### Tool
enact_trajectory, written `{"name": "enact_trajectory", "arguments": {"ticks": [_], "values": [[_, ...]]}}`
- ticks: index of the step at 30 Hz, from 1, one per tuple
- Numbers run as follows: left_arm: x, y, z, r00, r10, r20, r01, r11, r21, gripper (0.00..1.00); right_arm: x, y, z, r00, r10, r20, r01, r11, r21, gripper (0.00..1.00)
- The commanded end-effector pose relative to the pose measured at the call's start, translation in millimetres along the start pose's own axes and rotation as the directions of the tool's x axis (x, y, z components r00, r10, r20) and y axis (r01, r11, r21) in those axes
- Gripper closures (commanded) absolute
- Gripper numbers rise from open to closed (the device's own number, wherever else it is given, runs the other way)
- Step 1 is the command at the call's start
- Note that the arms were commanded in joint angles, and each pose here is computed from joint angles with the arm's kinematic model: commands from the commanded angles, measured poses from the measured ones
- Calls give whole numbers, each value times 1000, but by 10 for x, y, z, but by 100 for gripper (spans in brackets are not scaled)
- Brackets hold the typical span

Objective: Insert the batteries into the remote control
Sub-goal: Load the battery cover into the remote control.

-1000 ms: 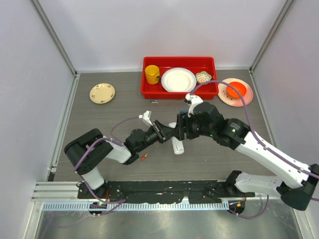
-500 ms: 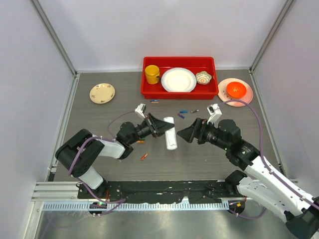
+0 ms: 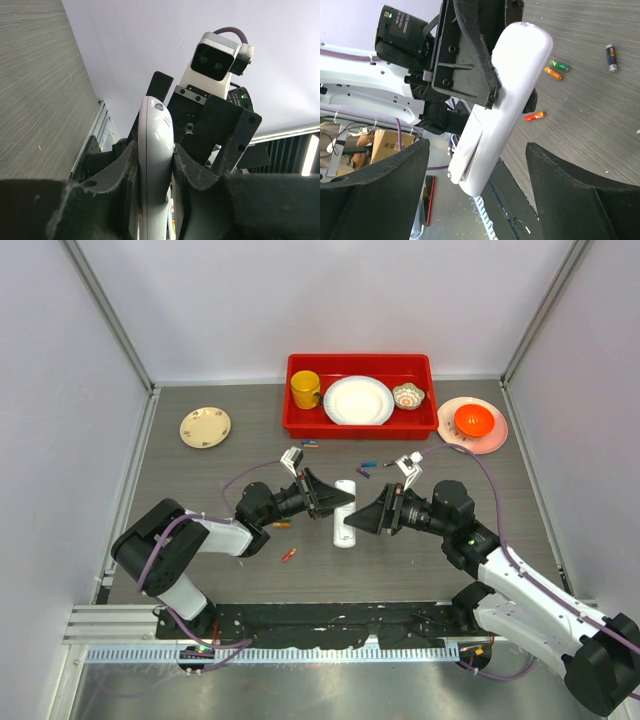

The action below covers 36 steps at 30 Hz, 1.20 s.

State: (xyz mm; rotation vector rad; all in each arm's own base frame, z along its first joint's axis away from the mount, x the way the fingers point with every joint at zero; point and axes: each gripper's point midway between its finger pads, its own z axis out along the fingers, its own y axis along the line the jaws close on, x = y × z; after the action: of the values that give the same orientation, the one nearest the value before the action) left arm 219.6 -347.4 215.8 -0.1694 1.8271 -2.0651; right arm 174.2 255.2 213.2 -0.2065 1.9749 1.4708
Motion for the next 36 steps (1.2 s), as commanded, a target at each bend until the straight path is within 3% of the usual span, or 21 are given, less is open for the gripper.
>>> {"name": "enact_trajectory", "arguments": {"ticks": [1, 15, 19, 36], "values": [[-35, -676, -25, 990, 137, 26, -139, 957, 256, 100, -22, 192, 2, 999, -50, -21, 48, 994, -98, 17], [-41, -652, -32, 991, 133, 32, -137, 959, 249, 100, 135, 90, 53, 994, -22, -104, 12, 995, -97, 28], [-40, -654, -39, 990, 134, 34, -138, 959, 249, 100, 173, 23, 81, 992, -7, -123, -3, 997, -79, 35], [-37, -699, -35, 990, 136, 42, -143, 955, 259, 100, 100, -56, 203, 994, 51, -98, -57, 997, -58, 50]]}}
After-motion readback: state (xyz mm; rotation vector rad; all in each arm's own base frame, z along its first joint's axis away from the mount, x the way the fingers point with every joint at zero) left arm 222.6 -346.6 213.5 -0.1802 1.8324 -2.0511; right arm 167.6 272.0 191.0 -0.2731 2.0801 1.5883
